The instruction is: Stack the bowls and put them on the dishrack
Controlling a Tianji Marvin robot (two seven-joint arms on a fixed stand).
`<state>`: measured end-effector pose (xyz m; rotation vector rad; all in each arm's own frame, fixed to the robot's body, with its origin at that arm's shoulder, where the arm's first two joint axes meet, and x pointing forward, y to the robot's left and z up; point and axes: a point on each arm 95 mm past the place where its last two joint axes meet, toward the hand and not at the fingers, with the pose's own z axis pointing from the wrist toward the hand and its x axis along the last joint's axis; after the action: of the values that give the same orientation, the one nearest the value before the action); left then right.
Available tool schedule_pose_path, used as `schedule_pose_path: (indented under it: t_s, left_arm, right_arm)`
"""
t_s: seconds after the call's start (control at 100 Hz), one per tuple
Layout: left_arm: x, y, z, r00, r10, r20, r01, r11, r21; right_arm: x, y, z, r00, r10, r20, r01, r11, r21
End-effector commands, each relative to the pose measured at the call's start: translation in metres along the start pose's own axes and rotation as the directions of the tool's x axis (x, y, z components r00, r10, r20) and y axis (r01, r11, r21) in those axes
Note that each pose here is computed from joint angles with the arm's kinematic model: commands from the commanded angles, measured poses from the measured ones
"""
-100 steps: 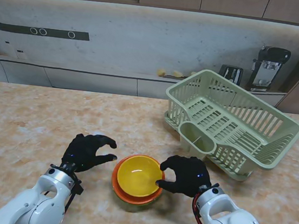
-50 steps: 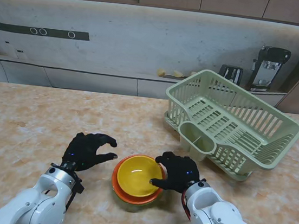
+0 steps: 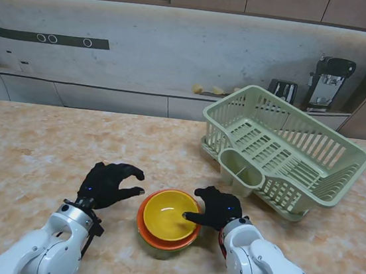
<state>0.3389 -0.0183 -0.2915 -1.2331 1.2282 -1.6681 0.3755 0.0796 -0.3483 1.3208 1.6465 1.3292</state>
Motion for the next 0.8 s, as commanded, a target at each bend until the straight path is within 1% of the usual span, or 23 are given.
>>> schedule_pose_path:
  t_s: [0.0,0.39,0.7,0.79]
  left_arm:
    - [0.002,0.002,0.000,1.000,-0.009,-0.005,0.009,1.000,-0.014]
    - [0.003,0.003,0.000,1.000,-0.015,-0.013,0.015,1.000,-0.007]
    - [0.003,0.003,-0.001,1.000,-0.017,-0.011,0.017,1.000,-0.003]
    - [0.002,0.003,-0.001,1.000,-0.017,-0.010,0.017,1.000,-0.001]
  right_arm:
    - [0.006,-0.006,0.002,1.000,0.014,-0.002,-0.013,0.999,0.033]
    - [0.013,-0.019,0.016,0.999,0.029,0.023,-0.031,0.994,0.106]
    - [0.019,-0.026,0.022,0.999,0.042,0.022,-0.045,0.985,0.165]
    - [0.022,-0.028,0.024,0.998,0.059,0.016,-0.061,0.981,0.183]
